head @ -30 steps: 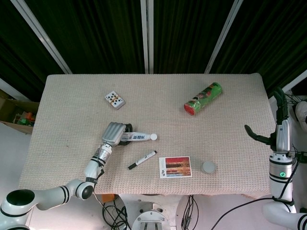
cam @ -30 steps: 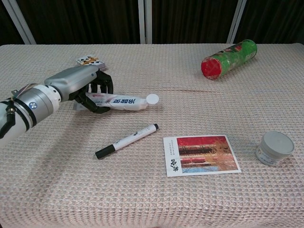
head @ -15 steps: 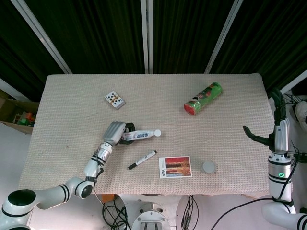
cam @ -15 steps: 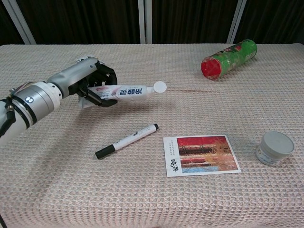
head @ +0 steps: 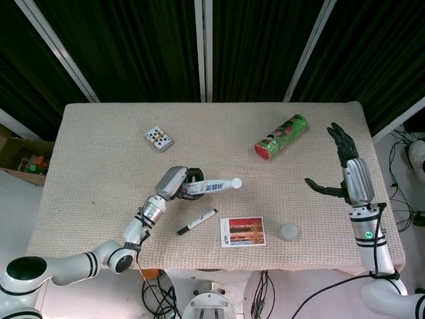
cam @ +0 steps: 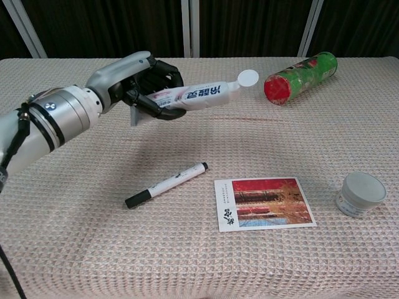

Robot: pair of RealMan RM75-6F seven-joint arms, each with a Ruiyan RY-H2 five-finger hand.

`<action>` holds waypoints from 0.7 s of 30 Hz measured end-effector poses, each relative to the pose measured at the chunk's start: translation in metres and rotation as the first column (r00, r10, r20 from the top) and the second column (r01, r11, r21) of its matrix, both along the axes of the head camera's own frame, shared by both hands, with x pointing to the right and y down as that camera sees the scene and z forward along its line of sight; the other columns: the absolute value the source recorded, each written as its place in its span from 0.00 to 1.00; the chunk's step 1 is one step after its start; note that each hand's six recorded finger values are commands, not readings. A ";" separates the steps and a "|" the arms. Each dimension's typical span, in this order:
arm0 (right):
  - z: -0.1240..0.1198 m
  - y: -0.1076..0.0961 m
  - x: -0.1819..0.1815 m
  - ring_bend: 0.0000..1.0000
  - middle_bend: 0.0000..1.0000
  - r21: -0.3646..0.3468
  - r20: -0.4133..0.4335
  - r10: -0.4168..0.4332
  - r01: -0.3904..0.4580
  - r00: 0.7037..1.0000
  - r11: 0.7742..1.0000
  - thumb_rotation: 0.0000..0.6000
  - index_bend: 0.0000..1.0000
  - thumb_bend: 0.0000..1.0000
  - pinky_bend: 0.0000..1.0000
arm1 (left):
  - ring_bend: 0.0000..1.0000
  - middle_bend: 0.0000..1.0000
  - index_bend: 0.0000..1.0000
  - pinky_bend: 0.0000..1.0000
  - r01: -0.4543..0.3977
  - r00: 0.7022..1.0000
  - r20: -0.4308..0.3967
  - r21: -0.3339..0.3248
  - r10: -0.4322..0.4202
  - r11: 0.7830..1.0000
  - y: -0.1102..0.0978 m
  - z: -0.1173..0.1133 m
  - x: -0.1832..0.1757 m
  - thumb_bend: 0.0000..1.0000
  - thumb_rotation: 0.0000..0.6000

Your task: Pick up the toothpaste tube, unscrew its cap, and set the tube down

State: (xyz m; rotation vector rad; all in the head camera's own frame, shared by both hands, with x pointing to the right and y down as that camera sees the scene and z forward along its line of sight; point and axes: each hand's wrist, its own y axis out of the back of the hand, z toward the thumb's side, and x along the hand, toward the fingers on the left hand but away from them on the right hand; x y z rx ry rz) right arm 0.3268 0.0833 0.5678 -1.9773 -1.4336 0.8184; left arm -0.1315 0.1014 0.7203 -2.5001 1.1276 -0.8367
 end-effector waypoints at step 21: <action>0.027 -0.021 -0.125 0.00 0.00 -0.065 0.063 -0.169 0.173 0.984 0.983 0.25 0.00 0.00 0.00 | 0.78 0.87 0.87 0.81 0.043 0.986 -0.154 -0.136 -0.064 0.990 -0.015 -0.022 0.088 0.31 1.00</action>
